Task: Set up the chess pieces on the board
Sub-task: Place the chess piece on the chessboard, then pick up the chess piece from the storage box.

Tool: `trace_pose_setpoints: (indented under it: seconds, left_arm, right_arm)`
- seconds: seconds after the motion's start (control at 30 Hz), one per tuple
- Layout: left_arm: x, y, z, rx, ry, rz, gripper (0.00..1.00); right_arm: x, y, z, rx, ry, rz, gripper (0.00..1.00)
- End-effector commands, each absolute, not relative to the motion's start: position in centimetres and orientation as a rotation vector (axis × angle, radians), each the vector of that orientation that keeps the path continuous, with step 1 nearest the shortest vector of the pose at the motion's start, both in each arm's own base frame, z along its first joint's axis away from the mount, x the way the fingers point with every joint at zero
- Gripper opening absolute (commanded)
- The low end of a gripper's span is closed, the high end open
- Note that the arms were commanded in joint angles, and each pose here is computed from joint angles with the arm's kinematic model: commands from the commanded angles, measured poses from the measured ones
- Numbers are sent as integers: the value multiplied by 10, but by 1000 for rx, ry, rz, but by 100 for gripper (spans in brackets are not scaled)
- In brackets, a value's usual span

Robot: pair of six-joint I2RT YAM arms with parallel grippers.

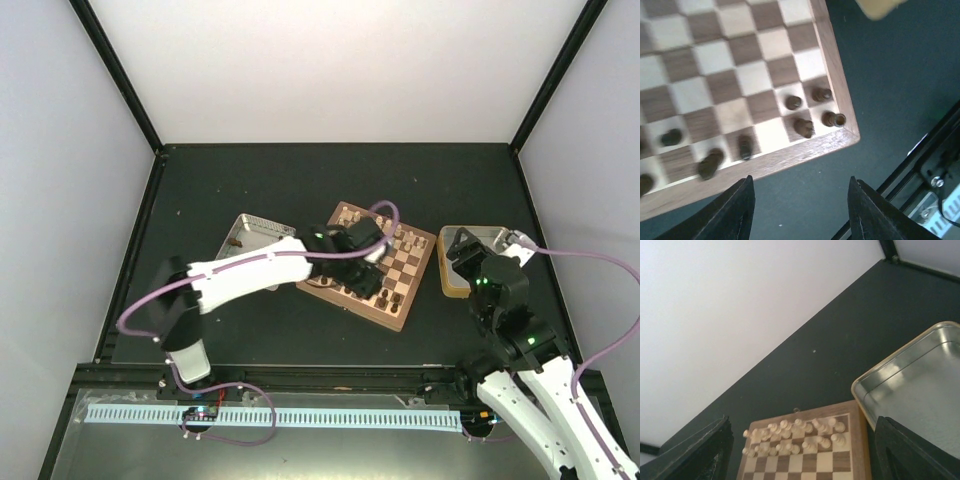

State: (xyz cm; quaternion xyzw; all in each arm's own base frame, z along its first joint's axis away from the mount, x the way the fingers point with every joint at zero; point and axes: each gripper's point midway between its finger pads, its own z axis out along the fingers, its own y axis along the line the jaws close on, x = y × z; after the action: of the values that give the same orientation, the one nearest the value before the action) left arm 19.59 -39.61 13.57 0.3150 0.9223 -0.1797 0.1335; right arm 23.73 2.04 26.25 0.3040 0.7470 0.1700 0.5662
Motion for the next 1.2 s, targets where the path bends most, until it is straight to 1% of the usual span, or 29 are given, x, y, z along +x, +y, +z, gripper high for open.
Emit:
trace_pose_setpoints:
  seconds: [0.0,0.17,0.33,0.43,0.5,0.57,0.63,0.73,0.9,1.07,1.17]
  left_arm:
    - [231,-351,181,694,2595,-598,54]
    - [278,-259,184,366,2593,-494,55]
    - [316,-174,161,63,2575,-374,53]
    - [331,-142,142,-72,2612,-328,47]
    - [344,-118,127,-187,2626,-245,40]
    - [357,-96,110,-306,2631,-159,36]
    - [370,-83,97,-392,2609,-101,35]
    - [383,-69,82,-505,2578,6,38]
    - [388,-45,65,-635,2516,175,41]
    - [392,-45,52,-675,2504,174,45]
    - [393,-48,39,-703,2526,156,46]
  right_arm:
    - [242,45,277,590,1807,500,78]
    - [249,63,270,550,1895,538,78]
    - [259,71,260,523,1919,534,73]
    - [269,80,254,489,1952,533,70]
    - [276,86,248,471,1982,524,67]
    - [281,92,240,465,2018,521,65]
    - [285,98,232,450,2051,526,62]
    - [288,103,221,449,2077,538,59]
    - [288,108,220,434,2077,574,57]
    - [288,108,220,411,2078,561,56]
    - [289,109,223,392,2078,558,56]
